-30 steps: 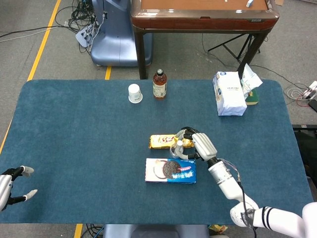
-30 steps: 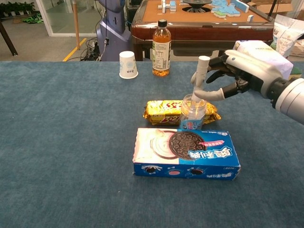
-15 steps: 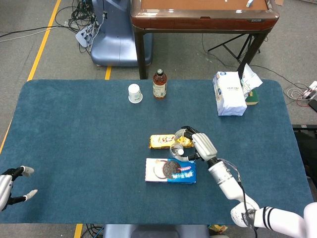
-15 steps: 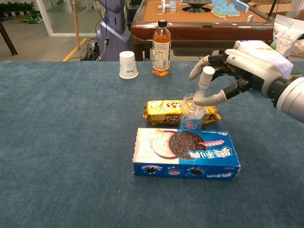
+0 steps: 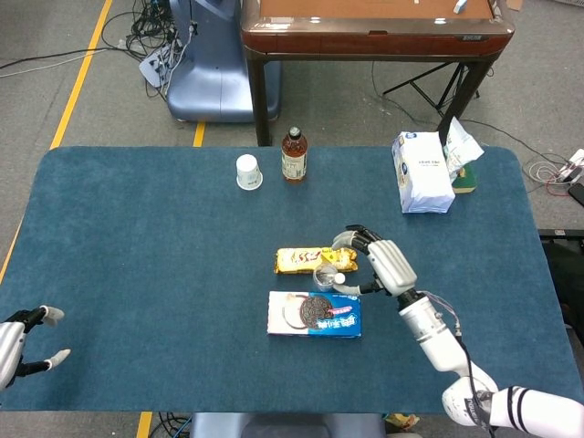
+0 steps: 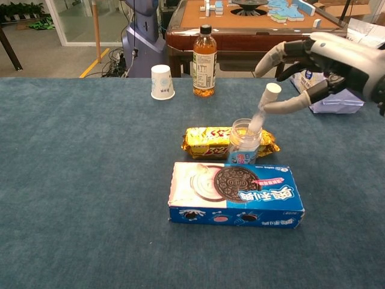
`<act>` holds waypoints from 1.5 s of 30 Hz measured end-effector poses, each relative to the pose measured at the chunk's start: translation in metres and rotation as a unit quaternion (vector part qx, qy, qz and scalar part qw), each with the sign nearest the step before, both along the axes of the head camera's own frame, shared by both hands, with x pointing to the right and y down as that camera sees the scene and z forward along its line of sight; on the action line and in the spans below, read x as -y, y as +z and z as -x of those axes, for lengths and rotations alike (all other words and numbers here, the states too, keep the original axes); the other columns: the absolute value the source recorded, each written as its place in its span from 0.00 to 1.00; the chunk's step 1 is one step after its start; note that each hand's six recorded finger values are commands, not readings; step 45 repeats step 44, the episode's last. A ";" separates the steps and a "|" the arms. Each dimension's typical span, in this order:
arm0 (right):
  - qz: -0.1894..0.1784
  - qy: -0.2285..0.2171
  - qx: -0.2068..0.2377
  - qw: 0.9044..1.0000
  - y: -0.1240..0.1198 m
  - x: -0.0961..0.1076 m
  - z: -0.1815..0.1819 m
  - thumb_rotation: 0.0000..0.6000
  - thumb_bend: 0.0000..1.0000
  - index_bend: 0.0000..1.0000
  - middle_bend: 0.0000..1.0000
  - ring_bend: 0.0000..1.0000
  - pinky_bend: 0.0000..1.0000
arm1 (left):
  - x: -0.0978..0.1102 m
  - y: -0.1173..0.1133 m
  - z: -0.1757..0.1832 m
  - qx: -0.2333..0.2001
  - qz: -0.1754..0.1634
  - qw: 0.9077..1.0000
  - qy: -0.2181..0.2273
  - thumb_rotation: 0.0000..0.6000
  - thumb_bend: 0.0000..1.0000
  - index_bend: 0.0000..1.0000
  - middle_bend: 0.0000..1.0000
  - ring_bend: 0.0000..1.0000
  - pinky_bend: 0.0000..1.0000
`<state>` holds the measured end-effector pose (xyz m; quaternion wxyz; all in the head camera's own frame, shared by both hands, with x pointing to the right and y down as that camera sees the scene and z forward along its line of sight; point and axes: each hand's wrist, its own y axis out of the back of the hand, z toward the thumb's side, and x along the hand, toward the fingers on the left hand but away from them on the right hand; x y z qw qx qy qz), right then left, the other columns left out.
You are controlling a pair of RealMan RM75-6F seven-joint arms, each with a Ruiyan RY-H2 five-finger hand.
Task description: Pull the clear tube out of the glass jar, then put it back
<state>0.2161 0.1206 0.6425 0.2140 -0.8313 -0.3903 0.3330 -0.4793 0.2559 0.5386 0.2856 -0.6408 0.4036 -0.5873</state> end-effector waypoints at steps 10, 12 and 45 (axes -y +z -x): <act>-0.041 0.013 -0.159 0.986 -0.035 -0.005 -0.061 1.00 0.05 0.37 0.32 0.15 0.21 | 0.001 0.004 -0.002 0.002 0.002 1.000 0.003 1.00 0.14 0.39 0.46 0.39 0.60; -0.050 0.021 -0.196 0.979 -0.043 -0.008 -0.078 1.00 0.05 0.37 0.32 0.15 0.21 | 0.001 0.005 -0.003 0.002 0.000 1.000 0.004 1.00 0.14 0.39 0.46 0.39 0.60; -0.092 0.171 -0.367 0.910 -0.094 -0.085 -0.207 1.00 0.06 0.37 0.33 0.15 0.21 | 0.002 0.014 -0.014 -0.006 -0.015 1.000 0.010 1.00 0.14 0.37 0.39 0.38 0.56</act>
